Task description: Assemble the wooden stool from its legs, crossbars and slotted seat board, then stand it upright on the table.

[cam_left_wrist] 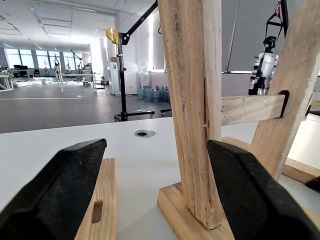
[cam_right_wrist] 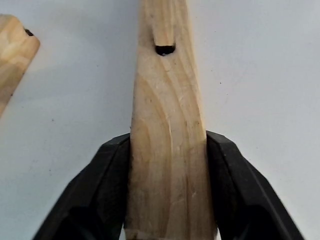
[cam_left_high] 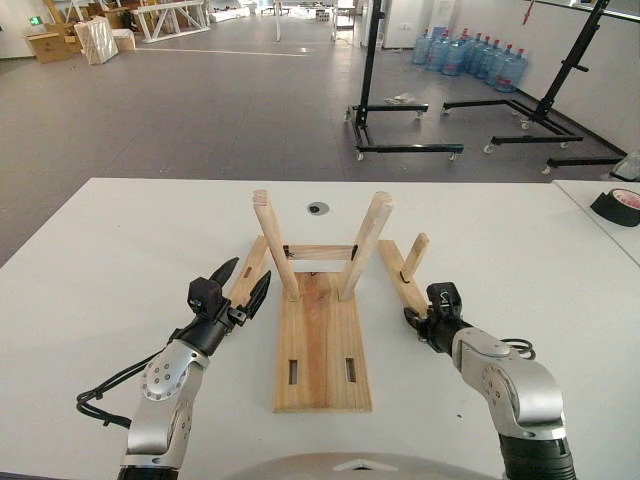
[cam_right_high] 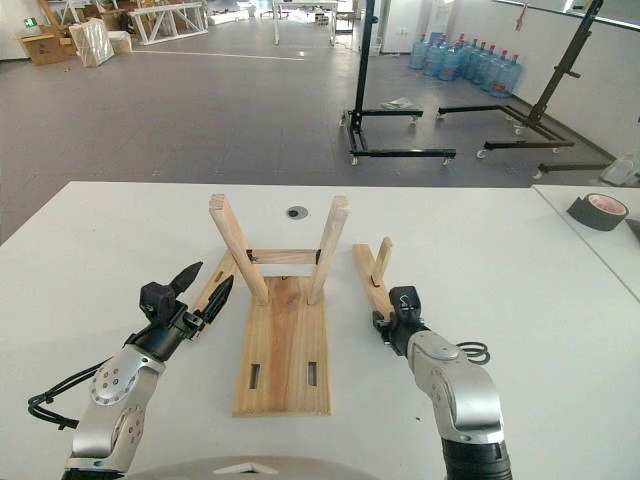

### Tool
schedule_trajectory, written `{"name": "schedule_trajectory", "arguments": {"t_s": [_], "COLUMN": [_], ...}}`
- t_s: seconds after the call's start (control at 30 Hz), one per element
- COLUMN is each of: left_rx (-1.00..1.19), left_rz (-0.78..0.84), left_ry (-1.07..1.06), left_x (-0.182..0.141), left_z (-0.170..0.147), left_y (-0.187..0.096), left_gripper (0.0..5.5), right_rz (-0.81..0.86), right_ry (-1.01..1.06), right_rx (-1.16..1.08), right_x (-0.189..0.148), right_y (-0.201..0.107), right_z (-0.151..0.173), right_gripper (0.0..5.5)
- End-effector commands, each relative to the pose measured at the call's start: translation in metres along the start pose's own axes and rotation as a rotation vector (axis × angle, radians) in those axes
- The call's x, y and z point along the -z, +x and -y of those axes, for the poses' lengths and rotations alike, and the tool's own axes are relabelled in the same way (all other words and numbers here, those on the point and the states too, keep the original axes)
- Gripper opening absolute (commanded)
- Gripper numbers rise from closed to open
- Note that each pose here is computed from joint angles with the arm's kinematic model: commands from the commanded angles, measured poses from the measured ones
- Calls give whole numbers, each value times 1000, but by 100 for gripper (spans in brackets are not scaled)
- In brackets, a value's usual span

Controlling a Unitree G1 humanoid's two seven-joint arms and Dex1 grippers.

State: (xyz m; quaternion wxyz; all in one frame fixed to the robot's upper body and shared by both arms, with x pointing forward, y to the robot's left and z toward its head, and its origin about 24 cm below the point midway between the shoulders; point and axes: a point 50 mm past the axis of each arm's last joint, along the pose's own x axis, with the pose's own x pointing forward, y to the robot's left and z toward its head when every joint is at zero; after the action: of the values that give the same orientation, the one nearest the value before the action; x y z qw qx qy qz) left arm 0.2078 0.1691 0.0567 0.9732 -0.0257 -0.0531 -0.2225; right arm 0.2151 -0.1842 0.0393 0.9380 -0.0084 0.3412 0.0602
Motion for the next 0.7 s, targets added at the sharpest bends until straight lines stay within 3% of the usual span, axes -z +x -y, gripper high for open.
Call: {"name": "schedule_trajectory", "arguments": {"t_s": [0.03, 0.13, 0.27, 0.3, 0.37, 0.5, 0.7], "left_rx": [32, 106, 294, 336, 483, 707, 814], "left_rz": [9, 36, 119, 128, 151, 195, 160], "left_ry": [-26, -120, -423, -470, -606, -783, -895], "left_x": [-2, -8, -26, -29, -41, -68, -79], "left_z": [1, 6, 14, 14, 16, 24, 29], "left_y": [3, 4, -2, -4, -10, -17, -17], "left_gripper": [368, 368, 368, 368, 368, 368, 368], "right_rz": [-4, 215, 597, 705, 864, 826, 568], "right_ry": [-12, 30, 38, 54, 42, 8, 61], "right_rx": [-5, -22, 48, 18, -307, -962, -1390], "right_x": [7, -32, -111, -127, -151, -142, -101], "right_y": [7, 7, -10, -19, -47, -91, -111], "right_z": [5, 18, 65, 67, 41, -17, -52], "right_gripper": [203, 203, 203, 203, 203, 203, 203]}}
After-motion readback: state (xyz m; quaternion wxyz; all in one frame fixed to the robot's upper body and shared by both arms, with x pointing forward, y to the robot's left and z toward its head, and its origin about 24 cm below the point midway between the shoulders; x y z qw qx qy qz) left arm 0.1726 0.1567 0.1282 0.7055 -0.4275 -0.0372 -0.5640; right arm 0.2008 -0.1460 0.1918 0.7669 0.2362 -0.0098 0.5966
